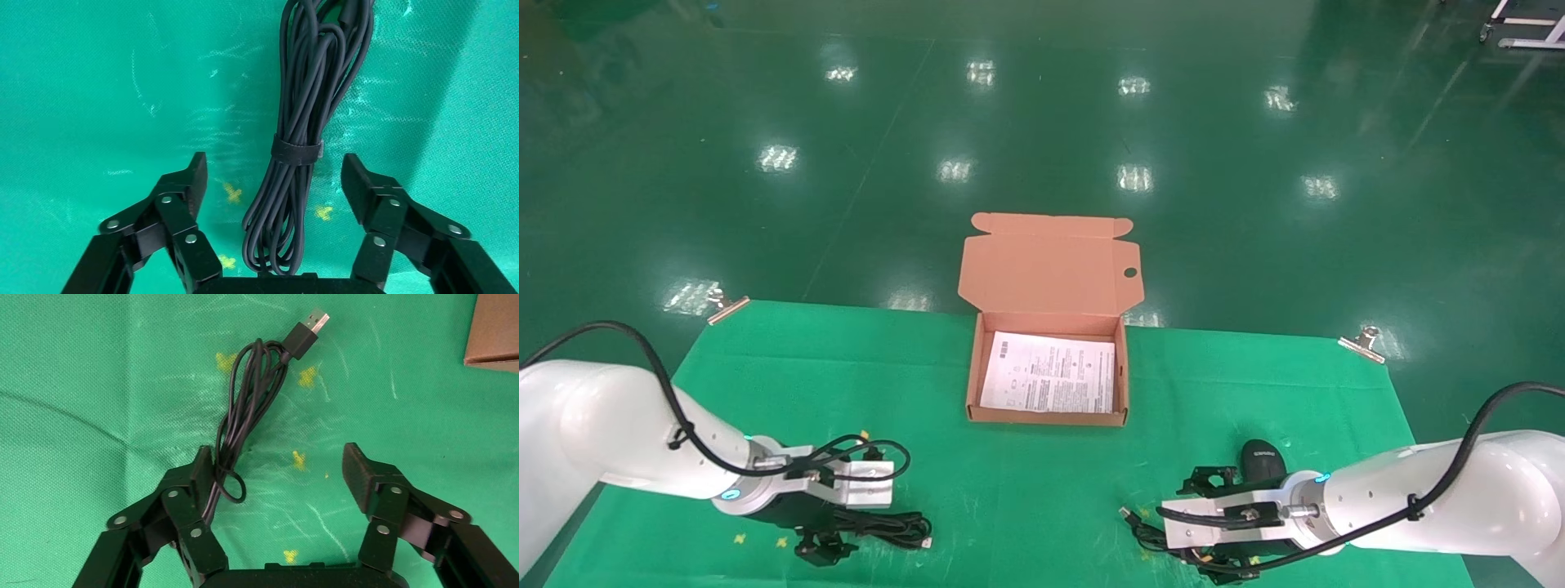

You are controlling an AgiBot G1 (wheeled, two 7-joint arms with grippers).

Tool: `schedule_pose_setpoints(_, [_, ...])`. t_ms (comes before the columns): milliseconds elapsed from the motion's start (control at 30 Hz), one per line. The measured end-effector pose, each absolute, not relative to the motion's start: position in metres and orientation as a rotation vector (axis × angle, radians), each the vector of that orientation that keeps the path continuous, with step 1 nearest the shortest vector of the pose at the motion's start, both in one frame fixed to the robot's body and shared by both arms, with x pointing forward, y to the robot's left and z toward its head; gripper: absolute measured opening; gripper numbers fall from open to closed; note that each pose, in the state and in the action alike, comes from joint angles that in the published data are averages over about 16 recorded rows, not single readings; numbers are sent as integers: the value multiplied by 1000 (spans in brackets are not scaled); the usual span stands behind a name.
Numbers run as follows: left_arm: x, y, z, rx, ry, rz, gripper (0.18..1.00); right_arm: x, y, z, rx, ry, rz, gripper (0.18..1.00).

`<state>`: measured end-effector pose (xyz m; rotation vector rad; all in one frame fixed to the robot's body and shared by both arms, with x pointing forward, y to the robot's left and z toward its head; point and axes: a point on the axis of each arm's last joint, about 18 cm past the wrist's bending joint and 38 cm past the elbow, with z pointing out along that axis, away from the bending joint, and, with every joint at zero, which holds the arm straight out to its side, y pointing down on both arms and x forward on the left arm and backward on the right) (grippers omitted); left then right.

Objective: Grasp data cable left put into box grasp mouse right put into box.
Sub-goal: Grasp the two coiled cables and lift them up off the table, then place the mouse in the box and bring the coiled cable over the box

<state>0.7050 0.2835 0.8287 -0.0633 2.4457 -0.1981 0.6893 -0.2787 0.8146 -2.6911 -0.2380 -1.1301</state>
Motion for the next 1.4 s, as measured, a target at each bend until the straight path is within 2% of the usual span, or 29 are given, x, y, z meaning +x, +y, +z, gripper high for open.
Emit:
schedule_pose_setpoints(167, [705,283,829,-62,2447,-198,788,689,-278,815,-2691,-239,-1128,760])
schedule_pose_setpoints(633, [704,283,828,-60,2450,-196,462,689,-278,815,-2691,-242,-1126,423])
schedule_pose_setpoints(900, [704,283,829,-57,2448,-195,322,689,-277,816,-2689,-245,-1128,295])
schedule_pose_setpoints(1167, [704,283,844,-20,2403,-186,273,687,-281,839,-2652,-250,-1178,225])
schedule_pose_setpoints(1400, [700,286,877,18,2312,-184,263,683,-295,891,-2579,-227,-1321,204])
